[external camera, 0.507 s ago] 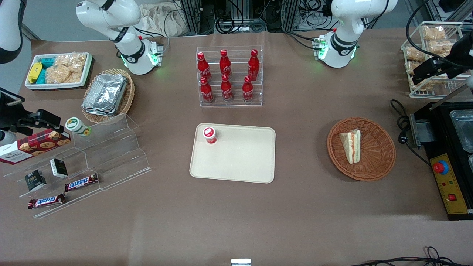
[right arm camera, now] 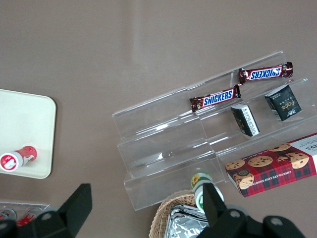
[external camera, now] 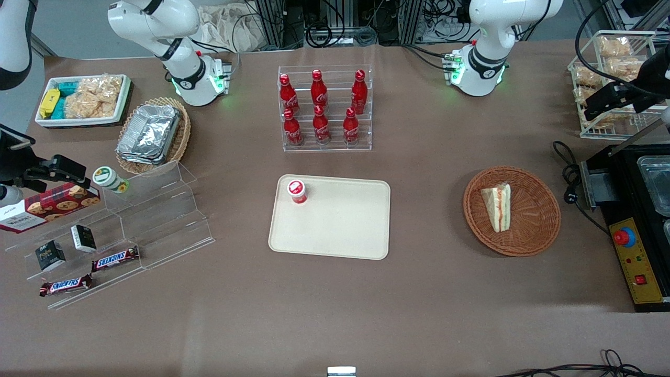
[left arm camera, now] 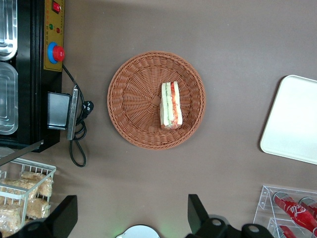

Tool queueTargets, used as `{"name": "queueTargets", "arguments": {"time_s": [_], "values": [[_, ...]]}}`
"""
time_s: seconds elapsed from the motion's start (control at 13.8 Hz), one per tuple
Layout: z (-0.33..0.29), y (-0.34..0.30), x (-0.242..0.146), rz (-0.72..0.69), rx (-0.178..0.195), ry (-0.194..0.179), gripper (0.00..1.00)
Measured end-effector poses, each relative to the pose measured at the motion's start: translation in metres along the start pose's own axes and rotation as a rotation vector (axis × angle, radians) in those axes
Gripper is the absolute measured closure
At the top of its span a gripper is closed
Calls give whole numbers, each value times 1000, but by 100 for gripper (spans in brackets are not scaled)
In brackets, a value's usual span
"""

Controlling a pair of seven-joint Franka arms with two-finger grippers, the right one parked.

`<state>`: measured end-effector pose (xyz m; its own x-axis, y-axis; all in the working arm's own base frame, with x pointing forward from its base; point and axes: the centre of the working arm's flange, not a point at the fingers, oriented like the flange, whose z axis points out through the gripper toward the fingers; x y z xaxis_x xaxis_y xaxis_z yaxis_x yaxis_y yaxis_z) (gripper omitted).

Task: Place sandwich from basket to tray
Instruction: 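Move the left gripper out from its rest pose toward the wicker basket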

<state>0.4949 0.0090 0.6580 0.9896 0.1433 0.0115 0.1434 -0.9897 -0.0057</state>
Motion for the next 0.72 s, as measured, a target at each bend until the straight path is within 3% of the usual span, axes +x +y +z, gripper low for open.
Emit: {"name": "queueTargets", "arguments": {"time_s": [0.36,0.72], "values": [[5,1,5,0,-1,4,0],[43,3,22,4,3,-69,0]]}}
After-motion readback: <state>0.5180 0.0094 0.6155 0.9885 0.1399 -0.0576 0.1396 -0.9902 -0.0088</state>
